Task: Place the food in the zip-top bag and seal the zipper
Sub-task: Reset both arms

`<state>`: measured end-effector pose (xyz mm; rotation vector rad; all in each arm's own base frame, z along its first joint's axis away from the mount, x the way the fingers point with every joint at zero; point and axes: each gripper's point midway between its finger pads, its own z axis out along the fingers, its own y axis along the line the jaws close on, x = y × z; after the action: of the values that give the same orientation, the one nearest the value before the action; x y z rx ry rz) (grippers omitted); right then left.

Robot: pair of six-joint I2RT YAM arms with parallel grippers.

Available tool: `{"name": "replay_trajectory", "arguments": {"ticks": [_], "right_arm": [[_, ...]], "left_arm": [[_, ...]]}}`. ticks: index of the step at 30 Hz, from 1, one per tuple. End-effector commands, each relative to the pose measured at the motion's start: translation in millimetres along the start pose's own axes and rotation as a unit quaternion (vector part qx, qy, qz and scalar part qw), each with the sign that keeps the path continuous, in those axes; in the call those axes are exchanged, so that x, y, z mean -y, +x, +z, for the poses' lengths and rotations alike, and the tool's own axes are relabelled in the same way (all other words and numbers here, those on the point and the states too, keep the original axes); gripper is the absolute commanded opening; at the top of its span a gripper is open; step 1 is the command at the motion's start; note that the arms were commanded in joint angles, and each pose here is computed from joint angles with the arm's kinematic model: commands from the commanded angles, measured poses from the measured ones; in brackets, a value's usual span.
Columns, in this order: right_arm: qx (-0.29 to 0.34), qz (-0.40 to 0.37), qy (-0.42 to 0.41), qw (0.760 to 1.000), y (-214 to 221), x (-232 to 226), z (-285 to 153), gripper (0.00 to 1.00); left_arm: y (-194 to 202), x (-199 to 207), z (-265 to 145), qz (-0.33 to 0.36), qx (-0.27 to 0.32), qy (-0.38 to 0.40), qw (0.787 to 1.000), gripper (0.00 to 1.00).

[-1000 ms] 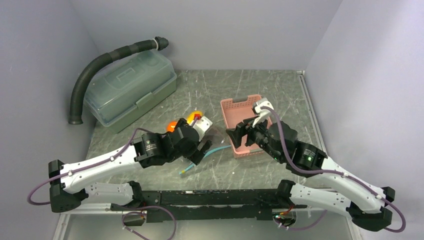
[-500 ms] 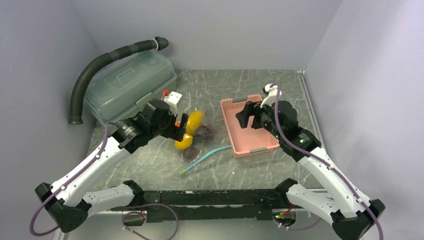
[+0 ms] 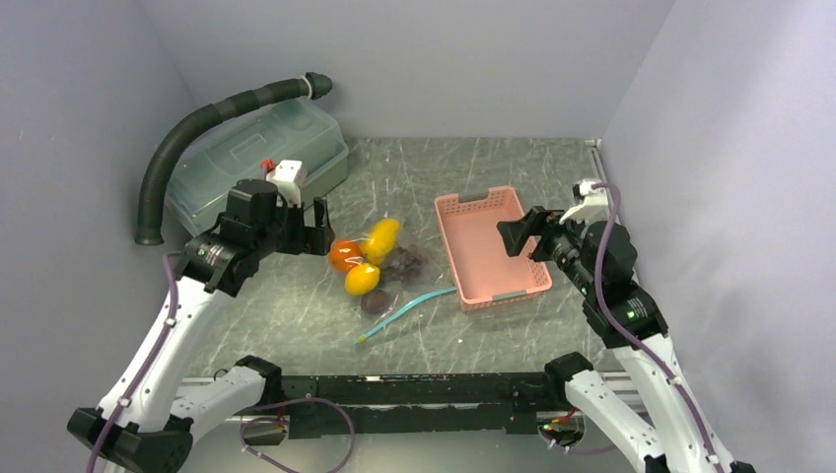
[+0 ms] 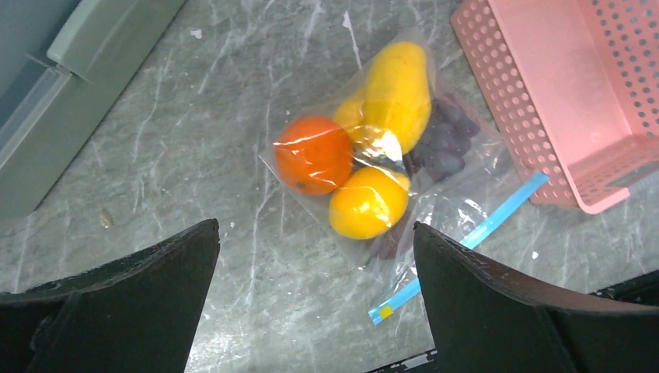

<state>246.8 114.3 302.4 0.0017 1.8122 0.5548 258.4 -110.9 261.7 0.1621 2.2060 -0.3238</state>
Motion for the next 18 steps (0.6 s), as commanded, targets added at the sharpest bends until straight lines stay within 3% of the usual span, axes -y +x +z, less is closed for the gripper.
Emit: {"name": "replay_trajectory", "arguments": {"ticks": [1,11,18], "right_arm": [[0.014,0.002,-0.046,0.999,-4,-16,-11,0.89],[0.035,-0.019,-0.088,0.995,1,-24,-20,0.95],[0.093,-0.040,-0.122,0.987,0,-29,-31,1.00]], "left_arm": [[-8,16,-13,-0.003,0.036,0.052,0.998,1.00],[-9,31,-50,0.026,0.127,0.118,0.984,1.00],[5,29,-50,0.025,0.130,0.123,0.984,1.00]]}}
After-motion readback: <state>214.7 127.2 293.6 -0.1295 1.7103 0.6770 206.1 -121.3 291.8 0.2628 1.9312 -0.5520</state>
